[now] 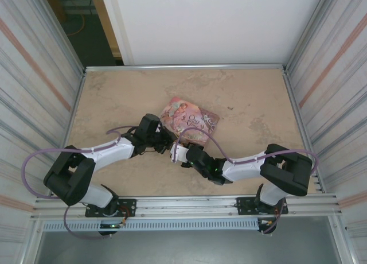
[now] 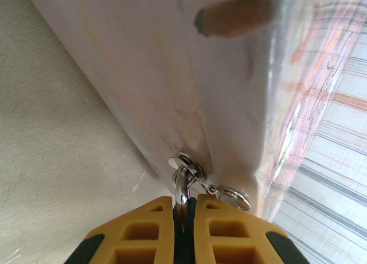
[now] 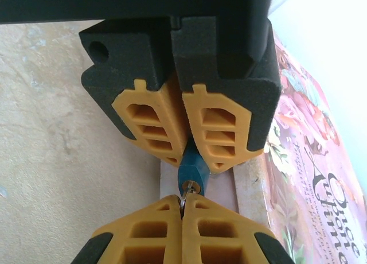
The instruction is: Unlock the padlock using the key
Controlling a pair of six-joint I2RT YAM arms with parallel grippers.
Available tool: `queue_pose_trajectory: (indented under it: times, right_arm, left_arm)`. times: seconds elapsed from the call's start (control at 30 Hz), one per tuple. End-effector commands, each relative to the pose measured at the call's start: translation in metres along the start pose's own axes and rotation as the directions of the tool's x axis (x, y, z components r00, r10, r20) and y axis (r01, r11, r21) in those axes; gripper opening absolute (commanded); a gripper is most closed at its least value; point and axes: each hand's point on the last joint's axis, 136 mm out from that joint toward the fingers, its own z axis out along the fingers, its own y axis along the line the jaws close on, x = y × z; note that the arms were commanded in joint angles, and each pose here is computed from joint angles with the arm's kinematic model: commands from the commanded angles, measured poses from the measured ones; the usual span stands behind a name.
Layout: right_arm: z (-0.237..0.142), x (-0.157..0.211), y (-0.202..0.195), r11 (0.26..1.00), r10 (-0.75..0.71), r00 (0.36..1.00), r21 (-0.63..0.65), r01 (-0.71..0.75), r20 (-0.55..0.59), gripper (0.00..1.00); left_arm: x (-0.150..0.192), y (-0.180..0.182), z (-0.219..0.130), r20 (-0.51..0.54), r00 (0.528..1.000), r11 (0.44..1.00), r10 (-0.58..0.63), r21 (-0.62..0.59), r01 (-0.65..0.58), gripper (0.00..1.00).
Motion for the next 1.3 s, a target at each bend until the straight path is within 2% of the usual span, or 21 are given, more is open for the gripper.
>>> queue_pose_trajectory:
  times: [0.0, 0.23, 0.47, 0.83, 0.97, 1.13, 1.27]
  right_arm:
    - [0.006, -0.018, -0.012, 0.992, 0.120, 0.992, 0.033, -0.121, 0.046, 0.00]
    - [0.001, -0.020, -0.022, 0.957, 0.287, 0.956, 0.027, -0.289, 0.069, 0.00]
    - [-0.010, -0.001, -0.032, 0.870, 0.493, 0.868, -0.045, -0.491, 0.066, 0.00]
    - [-0.030, 0.043, -0.031, 0.794, 0.605, 0.796, -0.070, -0.604, -0.002, 0.00]
    - [-0.034, 0.055, -0.027, 0.791, 0.608, 0.793, -0.062, -0.609, -0.035, 0.00]
    - [-0.035, 0.070, -0.021, 0.781, 0.619, 0.782, -0.045, -0.622, -0.066, 0.00]
    - [-0.036, 0.075, -0.014, 0.771, 0.627, 0.773, -0.064, -0.633, -0.096, 0.00]
  left_arm:
    - [0.012, -0.027, -0.009, -0.038, 0.999, 0.995, 0.033, 0.100, -0.029, 0.00]
    - [0.019, -0.025, -0.004, -0.035, 0.999, 0.994, 0.025, 0.109, -0.021, 0.00]
    - [0.033, -0.024, 0.002, -0.006, 1.000, 0.991, 0.018, 0.131, -0.017, 0.00]
    - [0.062, -0.017, 0.025, -0.010, 1.000, 0.993, 0.027, 0.116, -0.025, 0.00]
    - [0.062, -0.013, 0.034, -0.015, 0.999, 0.995, 0.043, 0.090, -0.042, 0.01]
    - [0.054, -0.009, 0.029, 0.033, 0.993, 0.993, 0.113, 0.031, -0.114, 0.30]
    - [0.048, -0.017, 0.017, 0.061, 0.978, 0.979, 0.200, 0.032, -0.202, 0.43]
